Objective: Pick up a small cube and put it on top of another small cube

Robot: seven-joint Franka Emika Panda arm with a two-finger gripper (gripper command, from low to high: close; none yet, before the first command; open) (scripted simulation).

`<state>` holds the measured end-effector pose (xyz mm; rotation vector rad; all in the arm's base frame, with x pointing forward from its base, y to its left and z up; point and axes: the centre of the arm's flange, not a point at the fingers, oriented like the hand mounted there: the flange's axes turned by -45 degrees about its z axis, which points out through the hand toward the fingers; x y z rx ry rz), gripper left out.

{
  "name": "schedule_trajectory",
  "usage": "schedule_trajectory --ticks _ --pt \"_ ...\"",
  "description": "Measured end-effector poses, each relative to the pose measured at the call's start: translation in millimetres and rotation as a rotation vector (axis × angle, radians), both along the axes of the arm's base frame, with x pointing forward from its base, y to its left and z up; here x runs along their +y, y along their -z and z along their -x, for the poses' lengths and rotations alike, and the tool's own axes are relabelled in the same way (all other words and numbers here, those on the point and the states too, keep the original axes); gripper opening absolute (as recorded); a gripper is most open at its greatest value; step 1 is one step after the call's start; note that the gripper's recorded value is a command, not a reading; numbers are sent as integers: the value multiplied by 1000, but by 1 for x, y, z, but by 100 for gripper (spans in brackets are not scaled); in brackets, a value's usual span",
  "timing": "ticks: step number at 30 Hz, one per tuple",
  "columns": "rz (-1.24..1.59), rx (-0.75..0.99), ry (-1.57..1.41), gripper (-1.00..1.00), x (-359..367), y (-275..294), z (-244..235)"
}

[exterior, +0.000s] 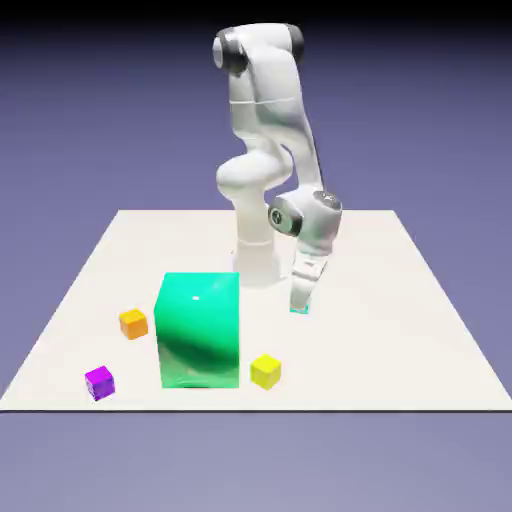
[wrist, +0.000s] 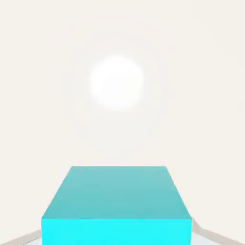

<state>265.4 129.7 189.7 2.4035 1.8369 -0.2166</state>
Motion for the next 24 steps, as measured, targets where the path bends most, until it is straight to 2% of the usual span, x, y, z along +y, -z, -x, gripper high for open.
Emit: schedule_trajectory --ticks 14,16,21,22,24 --pt "0 1 76 -100 -81 -51 -199" --pt "-1 1 76 -100 -83 -52 -201" --pt "0 0 76 -100 -90 14 -199" --pt "0 1 76 100 -91 17 -198" --pt "0 0 76 100 -91 17 -198"
